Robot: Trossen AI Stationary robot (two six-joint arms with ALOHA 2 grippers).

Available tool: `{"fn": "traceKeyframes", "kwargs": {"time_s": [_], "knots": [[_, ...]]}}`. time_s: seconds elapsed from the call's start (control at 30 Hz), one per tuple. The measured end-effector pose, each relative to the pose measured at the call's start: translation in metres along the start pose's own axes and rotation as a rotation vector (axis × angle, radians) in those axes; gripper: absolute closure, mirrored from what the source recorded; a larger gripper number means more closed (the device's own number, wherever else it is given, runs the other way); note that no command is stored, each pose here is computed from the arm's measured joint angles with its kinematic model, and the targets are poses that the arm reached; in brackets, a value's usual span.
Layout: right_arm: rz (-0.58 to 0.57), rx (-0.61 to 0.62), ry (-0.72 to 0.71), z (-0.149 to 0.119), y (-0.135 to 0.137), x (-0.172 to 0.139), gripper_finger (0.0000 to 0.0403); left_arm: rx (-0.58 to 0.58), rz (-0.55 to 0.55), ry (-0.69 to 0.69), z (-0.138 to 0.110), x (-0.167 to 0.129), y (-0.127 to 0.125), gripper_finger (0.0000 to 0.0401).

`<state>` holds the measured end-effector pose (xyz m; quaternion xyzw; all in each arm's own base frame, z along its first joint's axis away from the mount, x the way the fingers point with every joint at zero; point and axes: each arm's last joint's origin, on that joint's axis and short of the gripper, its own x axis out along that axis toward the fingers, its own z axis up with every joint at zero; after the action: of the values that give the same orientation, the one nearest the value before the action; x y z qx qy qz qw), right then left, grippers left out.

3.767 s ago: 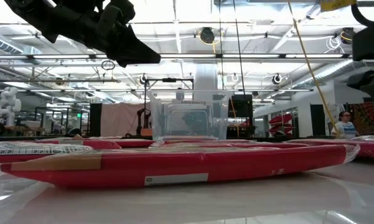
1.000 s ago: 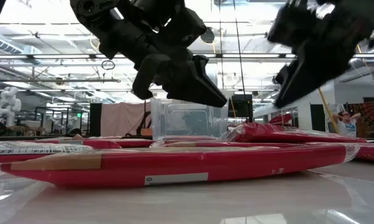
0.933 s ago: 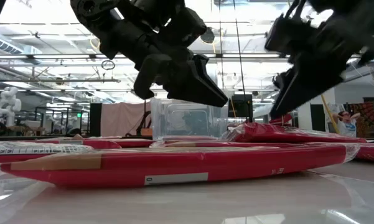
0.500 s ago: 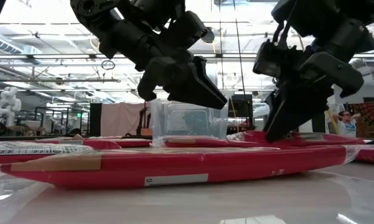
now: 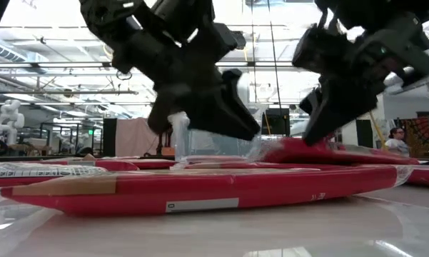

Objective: Sort popcorn bags into baskets
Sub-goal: Put the popcorn bag into the transparent bin

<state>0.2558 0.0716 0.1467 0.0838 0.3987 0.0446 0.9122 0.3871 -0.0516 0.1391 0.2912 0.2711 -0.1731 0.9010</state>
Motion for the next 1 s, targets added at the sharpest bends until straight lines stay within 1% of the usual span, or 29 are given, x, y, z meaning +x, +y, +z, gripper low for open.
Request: {"fn": "traceKeyframes", "kwargs": {"time_s": [0.07, 0.1, 0.23, 0.3, 0.47, 0.63, 0.73, 0.8, 0.9, 1.0], "knots": [[0.003, 0.003, -0.017, 0.003, 0.0, -0.003, 0.0402, 0.049, -0.021, 0.02, -0.005, 0.006, -0.006, 0.0287], [0.001, 0.005, -0.018, 0.003, -0.001, -0.004, 0.0402, 0.072, -0.013, 0.023, -0.007, 0.009, -0.008, 0.0287], [0.014, 0.013, -0.024, 0.005, -0.004, -0.005, 0.0403, 0.12, 0.084, 0.048, -0.008, 0.015, -0.009, 0.0287], [0.011, 0.019, -0.024, 0.006, -0.005, -0.005, 0.0403, 0.124, 0.108, 0.023, -0.004, 0.015, -0.007, 0.0287], [0.027, 0.037, -0.019, 0.007, -0.008, -0.005, 0.0403, 0.182, 0.088, 0.013, -0.004, 0.015, -0.007, 0.0287], [0.029, 0.063, -0.023, 0.007, -0.008, -0.005, 0.0403, 0.192, 0.062, 0.008, -0.016, 0.026, -0.01, 0.0288], [0.031, 0.083, -0.026, 0.007, -0.008, -0.005, 0.0403, 0.21, 0.087, -0.031, -0.018, 0.034, -0.01, 0.0288], [0.035, 0.088, -0.029, 0.008, -0.007, -0.006, 0.0403, 0.195, 0.112, -0.059, -0.018, 0.038, -0.01, 0.0288], [0.046, 0.086, -0.042, 0.009, -0.004, -0.01, 0.0403, 0.174, 0.126, -0.075, -0.018, 0.039, -0.01, 0.0288], [0.061, 0.086, -0.079, 0.013, -0.001, -0.02, 0.0403, 0.185, 0.137, -0.079, -0.017, 0.038, -0.009, 0.0289]]}}
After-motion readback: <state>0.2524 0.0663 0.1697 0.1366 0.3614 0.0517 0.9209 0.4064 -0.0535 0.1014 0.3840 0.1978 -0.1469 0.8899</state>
